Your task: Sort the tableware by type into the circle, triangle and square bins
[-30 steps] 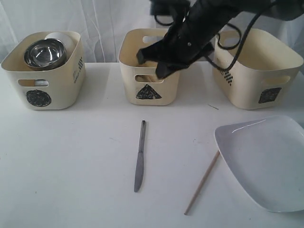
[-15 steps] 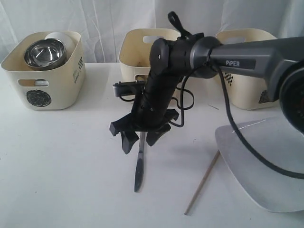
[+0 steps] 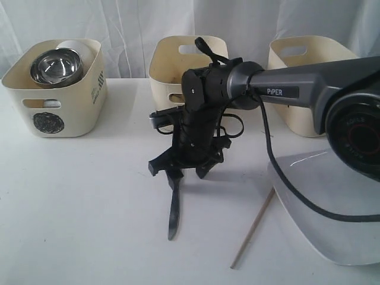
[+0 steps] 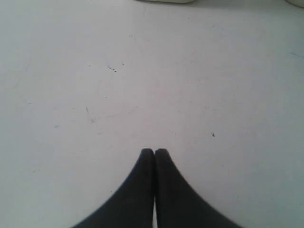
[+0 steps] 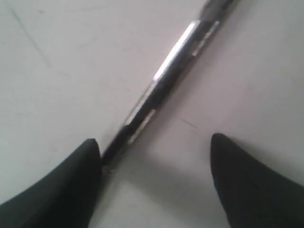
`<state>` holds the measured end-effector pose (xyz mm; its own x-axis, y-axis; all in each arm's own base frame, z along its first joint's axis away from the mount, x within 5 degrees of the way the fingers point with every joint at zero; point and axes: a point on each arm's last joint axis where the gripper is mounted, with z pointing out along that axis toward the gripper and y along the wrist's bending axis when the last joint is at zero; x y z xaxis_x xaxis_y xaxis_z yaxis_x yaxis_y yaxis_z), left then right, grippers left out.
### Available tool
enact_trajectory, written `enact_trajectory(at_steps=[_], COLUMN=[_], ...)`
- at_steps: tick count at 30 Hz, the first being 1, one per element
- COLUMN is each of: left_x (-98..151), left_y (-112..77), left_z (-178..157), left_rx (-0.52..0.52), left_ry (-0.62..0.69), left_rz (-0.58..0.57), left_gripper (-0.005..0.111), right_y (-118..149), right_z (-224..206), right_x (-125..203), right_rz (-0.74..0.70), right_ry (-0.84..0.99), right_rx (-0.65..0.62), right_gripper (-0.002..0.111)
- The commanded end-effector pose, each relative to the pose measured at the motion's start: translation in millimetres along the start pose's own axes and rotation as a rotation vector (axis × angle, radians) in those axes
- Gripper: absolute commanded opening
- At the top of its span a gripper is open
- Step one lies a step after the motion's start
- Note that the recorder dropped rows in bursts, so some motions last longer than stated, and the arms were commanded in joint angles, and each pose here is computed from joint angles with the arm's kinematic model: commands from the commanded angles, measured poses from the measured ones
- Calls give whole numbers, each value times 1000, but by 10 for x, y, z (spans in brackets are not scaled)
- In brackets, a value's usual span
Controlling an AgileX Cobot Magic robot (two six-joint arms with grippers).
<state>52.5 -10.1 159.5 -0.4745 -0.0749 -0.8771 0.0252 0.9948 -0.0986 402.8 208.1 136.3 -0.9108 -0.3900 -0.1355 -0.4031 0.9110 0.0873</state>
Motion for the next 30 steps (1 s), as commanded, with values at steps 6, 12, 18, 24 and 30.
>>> enact_trajectory(at_steps=[6, 12, 18, 24, 30], left_x=[14, 14, 14, 14, 14], left_y=[-1, -1, -1, -1, -1], left_z=[5, 5, 5, 5, 5], left_rx=[3, 3, 3, 3, 3], left_ry=[0, 0, 0, 0, 0], left_rz=[-3, -3, -3, -3, -3], left_gripper=[0, 0, 0, 0, 0], right_y=[-150, 90, 59, 60, 89], right_z=[192, 235, 237, 240, 24], right_x=[141, 120, 121, 92, 55], right_rz=[-46, 85, 65, 7, -108], right_ry=[163, 131, 127, 96, 136], right_rx=[132, -17, 49, 44, 29], right_gripper=[58, 47, 7, 0, 0])
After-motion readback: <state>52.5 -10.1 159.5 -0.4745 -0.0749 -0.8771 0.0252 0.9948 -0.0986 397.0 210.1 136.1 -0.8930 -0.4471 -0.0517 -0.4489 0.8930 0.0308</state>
